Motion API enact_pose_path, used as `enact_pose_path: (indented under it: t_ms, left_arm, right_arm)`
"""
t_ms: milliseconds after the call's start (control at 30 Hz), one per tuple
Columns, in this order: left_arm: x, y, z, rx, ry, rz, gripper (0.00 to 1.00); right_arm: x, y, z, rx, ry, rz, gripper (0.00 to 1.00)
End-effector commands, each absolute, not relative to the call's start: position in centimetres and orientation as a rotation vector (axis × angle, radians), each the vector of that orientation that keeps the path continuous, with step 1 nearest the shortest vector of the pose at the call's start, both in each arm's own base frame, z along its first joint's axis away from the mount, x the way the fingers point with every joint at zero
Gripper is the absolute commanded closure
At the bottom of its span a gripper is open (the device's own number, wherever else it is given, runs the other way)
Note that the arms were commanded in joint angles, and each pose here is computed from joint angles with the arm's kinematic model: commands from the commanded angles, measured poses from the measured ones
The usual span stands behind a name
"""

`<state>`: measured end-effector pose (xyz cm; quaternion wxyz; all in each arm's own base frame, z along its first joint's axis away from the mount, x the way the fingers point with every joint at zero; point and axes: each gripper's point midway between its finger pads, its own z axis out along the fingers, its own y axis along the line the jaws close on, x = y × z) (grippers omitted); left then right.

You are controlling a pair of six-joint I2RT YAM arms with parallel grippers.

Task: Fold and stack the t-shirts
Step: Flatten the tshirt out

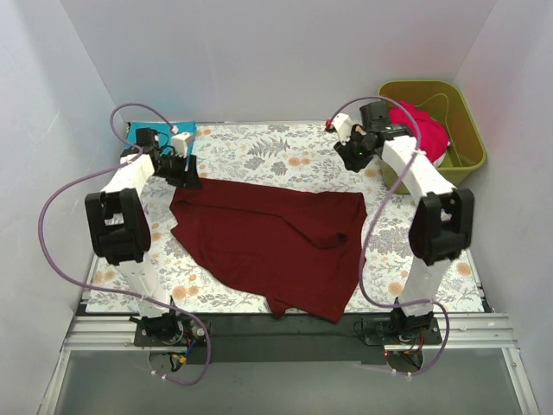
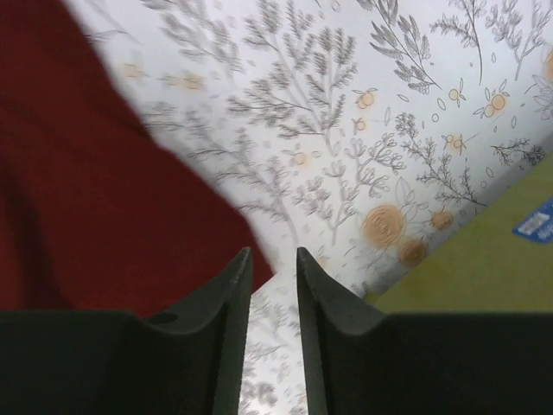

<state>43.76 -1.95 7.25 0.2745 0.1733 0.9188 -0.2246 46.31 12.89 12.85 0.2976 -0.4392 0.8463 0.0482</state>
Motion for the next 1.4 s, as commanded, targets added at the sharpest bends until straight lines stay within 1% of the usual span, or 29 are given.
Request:
enact_pose_path:
  t_ms: [0, 33, 67, 100, 133, 167, 233, 267, 300, 333, 367, 400, 433, 467, 533, 567, 700, 867, 1100, 1233, 1367]
  left_arm:
    - [40.3, -10.5, 15.1, 0.724, 2.204, -0.776, 0.5]
    - [39.5, -12.6, 15.3, 0.772, 2.171, -0.802, 0.5]
    - [38.0, -15.8, 15.4, 0.848, 2.14, -0.853, 0.5]
    - [36.0, -17.6, 14.7, 0.89, 2.133, -0.911, 0.5]
    - [35.4, -19.4, 15.7, 0.919, 2.069, -0.923, 0.5]
    - [33.5, -22.6, 15.8, 1.004, 2.025, -0.958, 0.5]
    - [31.6, -25.6, 14.9, 1.047, 1.982, -0.941, 0.51]
    - [29.4, -28.4, 14.3, 1.124, 1.95, -0.951, 0.51]
    - [28.7, -29.7, 13.9, 1.146, 1.932, -0.924, 0.5]
    - [28.9, -30.6, 13.1, 1.141, 1.906, -0.843, 0.5]
    - [27.0, -32.9, 12.4, 1.214, 1.867, -0.821, 0.5]
    - [26.5, -33.9, 11.8, 1.243, 1.847, -0.779, 0.5]
    - [27.1, -34.7, 11.4, 1.236, 1.824, -0.684, 0.5]
    - [25.6, -36.6, 10.2, 1.304, 1.795, -0.681, 0.5]
    - [25.2, -38.3, 9.7, 1.321, 1.769, -0.662, 0.49]
    - [24.5, -39.3, 8.5, 1.365, 1.764, -0.65, 0.49]
    - [23.9, -41.4, 6.5, 1.421, 1.736, -0.609, 0.49]
    - [24.5, -42.6, 5.8, 1.424, 1.72, -0.597, 0.49]
    - [26.1, -43.0, 5.6, 1.408, 1.698, -0.522, 0.49]
    - [26.9, -43.2, 6.1, 1.391, 1.677, -0.498, 0.49]
    - [28.3, -43.0, 5.3, 1.375, 1.698, -0.464, 0.49]
  right_arm:
    - [38.9, 14.4, 16.2, -1.156, 2.261, 0.386, 0.64]
    - [37.3, 14.6, 17.1, -1.15, 2.252, 0.43, 0.64]
    - [35.4, 14.6, 16.5, -1.147, 2.3, 0.479, 0.64]
    - [34.1, 14.6, 16.2, -1.14, 2.329, 0.516, 0.63]
    - [32.2, 14.6, 15.5, -1.131, 2.363, 0.57, 0.64]
    - [31.1, 14.6, 15.1, -1.122, 2.39, 0.598, 0.64]
    - [28.9, 14.2, 13.9, -1.091, 2.446, 0.629, 0.67]
    - [28.3, 13.9, 13.4, -1.082, 2.468, 0.631, 0.69]
    - [27.7, 13.7, 12.8, -1.078, 2.49, 0.626, 0.7]
    - [27.5, 13.2, 12.2, -1.074, 2.516, 0.597, 0.71]
    - [27.0, 12.7, 11.1, -1.067, 2.553, 0.591, 0.72]
    - [27.1, 12.6, 10.4, -1.06, 2.573, 0.584, 0.73]
    - [27.1, 12.4, 10.0, -1.052, 2.587, 0.579, 0.73]
    - [27.3, 12.2, 9.7, -1.038, 2.595, 0.587, 0.74]
    - [27.8, 12.2, 9.2, -1.014, 2.605, 0.605, 0.74]
    - [28.2, 12.2, 9.1, -1.008, 2.604, 0.606, 0.75]
    - [29.4, 12.4, 8.1, -0.966, 2.621, 0.648, 0.75]
    - [30.4, 12.9, 6.6, -0.933, 2.648, 0.704, 0.77]
    - [30.1, 12.9, 3.5, -0.901, 2.725, 0.745, 0.78]
    - [30.0, 12.5, 2.8, -0.892, 2.744, 0.736, 0.78]
    - [29.7, 12.4, 2.7, -0.889, 2.75, 0.738, 0.79]
